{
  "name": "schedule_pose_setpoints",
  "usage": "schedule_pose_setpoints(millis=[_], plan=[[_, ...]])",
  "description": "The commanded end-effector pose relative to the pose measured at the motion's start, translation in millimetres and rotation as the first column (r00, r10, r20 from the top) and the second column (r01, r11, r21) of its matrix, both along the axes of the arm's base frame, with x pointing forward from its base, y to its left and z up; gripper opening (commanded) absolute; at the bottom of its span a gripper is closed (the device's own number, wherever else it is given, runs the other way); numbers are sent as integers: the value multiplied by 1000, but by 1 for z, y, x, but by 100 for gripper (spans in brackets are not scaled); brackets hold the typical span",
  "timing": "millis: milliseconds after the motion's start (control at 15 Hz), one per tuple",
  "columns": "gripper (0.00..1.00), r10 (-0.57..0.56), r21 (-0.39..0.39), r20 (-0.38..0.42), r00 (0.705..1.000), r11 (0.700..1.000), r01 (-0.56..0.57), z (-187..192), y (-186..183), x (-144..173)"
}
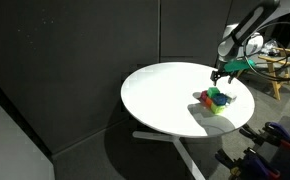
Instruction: Put the grey building block on the table to the right and then put the green building block on top of the grey building block
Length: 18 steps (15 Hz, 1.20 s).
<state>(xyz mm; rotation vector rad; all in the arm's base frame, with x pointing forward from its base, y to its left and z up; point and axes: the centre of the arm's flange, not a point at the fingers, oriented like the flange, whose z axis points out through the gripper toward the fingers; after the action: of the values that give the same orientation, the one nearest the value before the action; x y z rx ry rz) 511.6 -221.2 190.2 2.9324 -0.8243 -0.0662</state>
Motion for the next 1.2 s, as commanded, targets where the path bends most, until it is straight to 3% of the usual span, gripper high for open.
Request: schedule_pose_setpoints(millis=[0, 467, 1133], plan=[[100, -23, 12, 61, 998, 1000, 22, 4, 1, -6], [100, -11, -4, 107, 994, 1000, 11, 5, 11, 6], [100, -3, 51, 56, 998, 999, 0, 0, 25, 16]])
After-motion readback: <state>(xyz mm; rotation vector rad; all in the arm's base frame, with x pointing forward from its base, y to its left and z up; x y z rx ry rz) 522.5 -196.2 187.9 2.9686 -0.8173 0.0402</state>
